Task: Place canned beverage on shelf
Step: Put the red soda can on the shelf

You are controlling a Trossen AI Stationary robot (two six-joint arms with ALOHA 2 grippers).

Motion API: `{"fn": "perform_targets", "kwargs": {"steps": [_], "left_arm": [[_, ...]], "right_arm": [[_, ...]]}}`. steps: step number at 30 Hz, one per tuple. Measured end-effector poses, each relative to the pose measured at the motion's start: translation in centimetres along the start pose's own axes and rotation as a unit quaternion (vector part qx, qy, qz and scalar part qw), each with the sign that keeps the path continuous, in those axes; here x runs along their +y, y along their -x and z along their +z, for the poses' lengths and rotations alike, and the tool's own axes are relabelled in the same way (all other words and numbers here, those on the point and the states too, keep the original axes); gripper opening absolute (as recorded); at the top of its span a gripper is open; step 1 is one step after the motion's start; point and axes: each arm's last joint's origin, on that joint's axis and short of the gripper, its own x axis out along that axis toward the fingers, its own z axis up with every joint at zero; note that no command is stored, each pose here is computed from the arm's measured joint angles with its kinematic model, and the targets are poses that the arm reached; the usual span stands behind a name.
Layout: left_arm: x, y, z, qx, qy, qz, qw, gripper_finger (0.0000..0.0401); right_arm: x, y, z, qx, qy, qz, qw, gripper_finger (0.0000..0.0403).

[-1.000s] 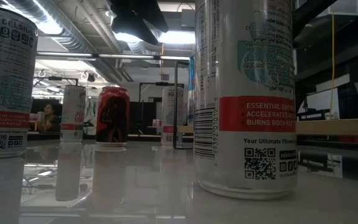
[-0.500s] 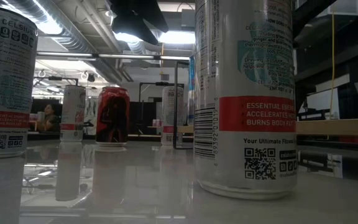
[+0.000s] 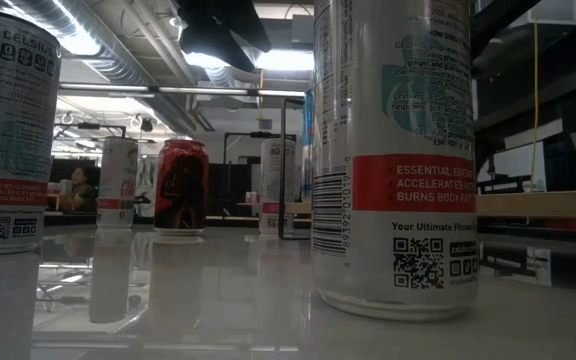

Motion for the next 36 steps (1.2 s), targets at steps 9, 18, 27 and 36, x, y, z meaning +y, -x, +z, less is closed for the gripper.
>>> {"fn": "perform_targets", "kwargs": {"steps": [9, 18, 27, 36], "left_arm": [[0.0, 0.0, 0.0, 0.000, 0.000, 0.000, 1.000, 0.0271], [0.0, 0.0, 0.0, 0.000, 0.000, 0.000, 1.000, 0.0271], [0.0, 0.0, 0.0, 0.000, 0.000, 0.000, 1.000, 0.0271], [0.0, 0.0, 0.0, 0.000, 0.000, 0.000, 1.000, 0.0271]], "right_arm": [[0.7, 1.8, 0.7, -0.024, 0.002, 0.019, 1.000, 0.0356], [0.7, 3.3, 0.6, -0.011, 0.025, -0.002, 1.000, 0.0356], [1.4, 6.3, 1.1, -0.037, 0.202, 0.014, 0.979, 0.0356], [1.7, 7.3, 1.6, -0.069, 0.453, -0.010, 0.889, 0.0356]]}}
